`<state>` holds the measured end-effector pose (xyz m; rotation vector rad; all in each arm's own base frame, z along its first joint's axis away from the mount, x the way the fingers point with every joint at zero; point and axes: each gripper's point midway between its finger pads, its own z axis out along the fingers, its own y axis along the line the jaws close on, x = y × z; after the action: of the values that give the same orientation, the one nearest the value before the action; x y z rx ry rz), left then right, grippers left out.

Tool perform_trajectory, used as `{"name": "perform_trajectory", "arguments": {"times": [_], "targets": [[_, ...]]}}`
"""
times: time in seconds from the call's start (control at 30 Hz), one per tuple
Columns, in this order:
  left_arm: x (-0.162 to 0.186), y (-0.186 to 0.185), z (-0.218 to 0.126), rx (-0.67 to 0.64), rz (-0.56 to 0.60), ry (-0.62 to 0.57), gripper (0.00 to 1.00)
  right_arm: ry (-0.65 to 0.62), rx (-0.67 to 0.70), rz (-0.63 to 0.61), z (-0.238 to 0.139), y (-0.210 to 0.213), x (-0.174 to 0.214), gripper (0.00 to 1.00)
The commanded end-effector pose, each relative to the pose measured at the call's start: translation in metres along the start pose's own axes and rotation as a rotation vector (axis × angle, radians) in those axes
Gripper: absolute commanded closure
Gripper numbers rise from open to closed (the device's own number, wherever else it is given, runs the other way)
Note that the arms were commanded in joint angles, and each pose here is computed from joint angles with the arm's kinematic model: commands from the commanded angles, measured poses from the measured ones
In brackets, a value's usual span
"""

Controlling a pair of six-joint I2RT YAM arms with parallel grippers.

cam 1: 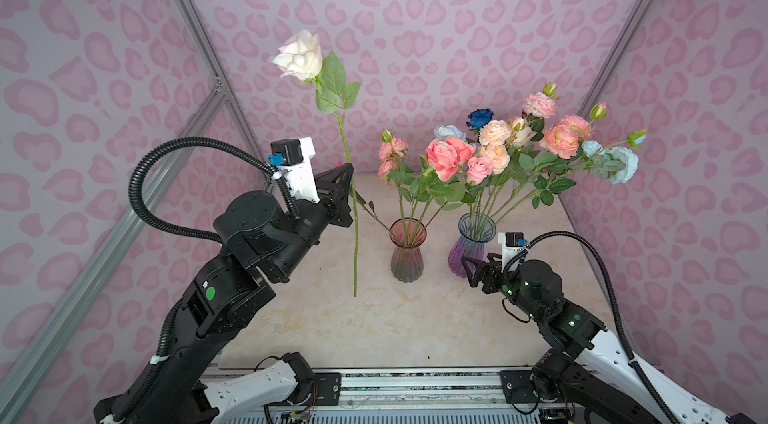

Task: Arrange the flowers into the vase
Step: 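Lift the white rose upward and carry it toward the pink vase, then lower the white rose stem into the pink vase with the left gripper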

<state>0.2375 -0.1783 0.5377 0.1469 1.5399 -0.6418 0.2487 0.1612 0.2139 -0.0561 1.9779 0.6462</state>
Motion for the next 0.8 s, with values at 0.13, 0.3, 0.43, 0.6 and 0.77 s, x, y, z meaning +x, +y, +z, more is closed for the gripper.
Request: {"name": "perform_trajectory", "arguments": {"times": [0.13, 0.3, 0.43, 0.6, 0.77], "targets": [[-0.012, -0.062, 0.033, 0.2, 0.119, -0.171, 0.97, -0.022, 0.016, -0.007, 0.001, -0.001, -0.007, 0.07], [-0.021, -0.077, 0.057, 0.214, 0.134, -0.261, 0.97, -0.031, 0.022, -0.009, -0.001, 0.0, -0.012, 0.07], [-0.018, -0.085, 0.074, 0.218, 0.155, -0.322, 0.97, -0.037, 0.028, -0.009, 0.0, -0.001, -0.013, 0.07], [-0.011, -0.082, 0.087, 0.184, 0.169, -0.387, 0.97, -0.03, 0.025, -0.012, 0.002, 0.0, -0.013, 0.07], [0.003, -0.077, 0.096, 0.151, 0.192, -0.399, 0.97, -0.025, 0.031, -0.018, 0.003, -0.001, -0.012, 0.07]]}}
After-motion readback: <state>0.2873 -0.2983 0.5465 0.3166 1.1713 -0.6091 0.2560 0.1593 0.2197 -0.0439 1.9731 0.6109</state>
